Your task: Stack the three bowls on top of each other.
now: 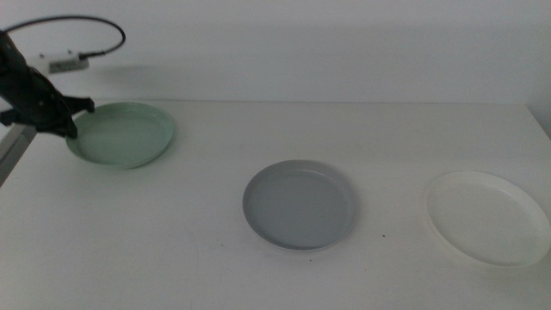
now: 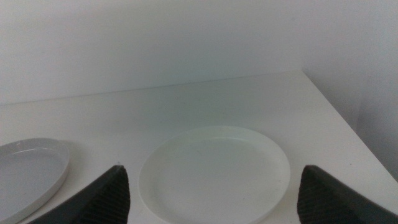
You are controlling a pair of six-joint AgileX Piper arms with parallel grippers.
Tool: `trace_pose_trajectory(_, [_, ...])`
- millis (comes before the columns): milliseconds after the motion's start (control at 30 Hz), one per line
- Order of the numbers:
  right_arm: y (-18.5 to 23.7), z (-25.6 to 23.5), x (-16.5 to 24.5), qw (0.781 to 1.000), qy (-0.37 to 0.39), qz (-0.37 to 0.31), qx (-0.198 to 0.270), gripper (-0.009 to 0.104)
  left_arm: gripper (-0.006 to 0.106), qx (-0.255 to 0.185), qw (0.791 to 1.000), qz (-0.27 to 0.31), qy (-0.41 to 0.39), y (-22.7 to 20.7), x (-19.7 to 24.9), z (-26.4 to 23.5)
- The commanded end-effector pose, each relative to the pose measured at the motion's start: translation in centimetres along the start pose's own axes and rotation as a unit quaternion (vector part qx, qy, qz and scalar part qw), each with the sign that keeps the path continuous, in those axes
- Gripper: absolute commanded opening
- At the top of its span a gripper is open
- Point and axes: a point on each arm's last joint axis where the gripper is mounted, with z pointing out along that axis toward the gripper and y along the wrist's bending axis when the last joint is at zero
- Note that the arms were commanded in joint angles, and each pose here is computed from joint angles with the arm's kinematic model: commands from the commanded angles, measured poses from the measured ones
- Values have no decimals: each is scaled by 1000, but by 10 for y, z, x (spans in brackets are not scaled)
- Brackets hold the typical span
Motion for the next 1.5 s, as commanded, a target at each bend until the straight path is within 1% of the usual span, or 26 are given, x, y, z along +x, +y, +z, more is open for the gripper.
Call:
trace_pose_trajectory(0, [-1, 0, 1, 1000, -4, -4, 4, 93, -2, 17, 1000, 2, -21, -10, -6, -33])
trace_pose_trajectory(67, [-1, 0, 1, 1000, -4, -4, 4, 93, -2, 56, 998, 19, -30, -20, -4, -53])
trace_pose_trajectory(133, [-1, 0, 1, 1000, -4, -4, 4, 93, -2, 91, 995, 17, -43, -32, 4, -72])
trace_pose_trajectory(200, [-1, 0, 1, 1000, -4, -4, 4, 93, -2, 96, 994, 1, -59, -42, 18, -89])
trace_pose_trajectory(233, [-1, 0, 1, 1000, -4, -4, 4, 93, -2, 100, 993, 2, -66, -50, 26, -97])
trace_pose_trajectory(367, [-1, 0, 1, 1000, -4, -4, 4, 93, -2, 113, 991, 39, -67, -86, 59, -122])
trace_pose_trajectory(433, [-1, 0, 1, 1000, -4, -4, 4, 93, -2, 125, 990, 38, -58, -106, 70, -129])
trace_pose_trajectory(533, [-1, 0, 1, 1000, -4, -4, 4, 93, -2, 145, 986, 72, -46, -140, 81, -133])
trace_pose_trajectory(600, [-1, 0, 1, 1000, -4, -4, 4, 93, -2, 157, 983, 83, -42, -163, 87, -132])
trace_pose_trajectory(767, [-1, 0, 1, 1000, -4, -4, 4, 93, -2, 177, 978, 110, -23, -208, 102, -121])
trace_pose_trajectory(1067, [-1, 0, 1, 1000, -4, -4, 4, 93, -2, 187, 973, 137, 4, -257, 124, -86])
trace_pose_trajectory(1167, [-1, 0, 1, 1000, -4, -4, 4, 93, -2, 185, 973, 139, 6, -265, 128, -71])
trace_pose_trajectory(1467, [-1, 0, 1, 1000, -4, -4, 4, 93, -2, 166, 974, 136, 67, -265, 143, -18])
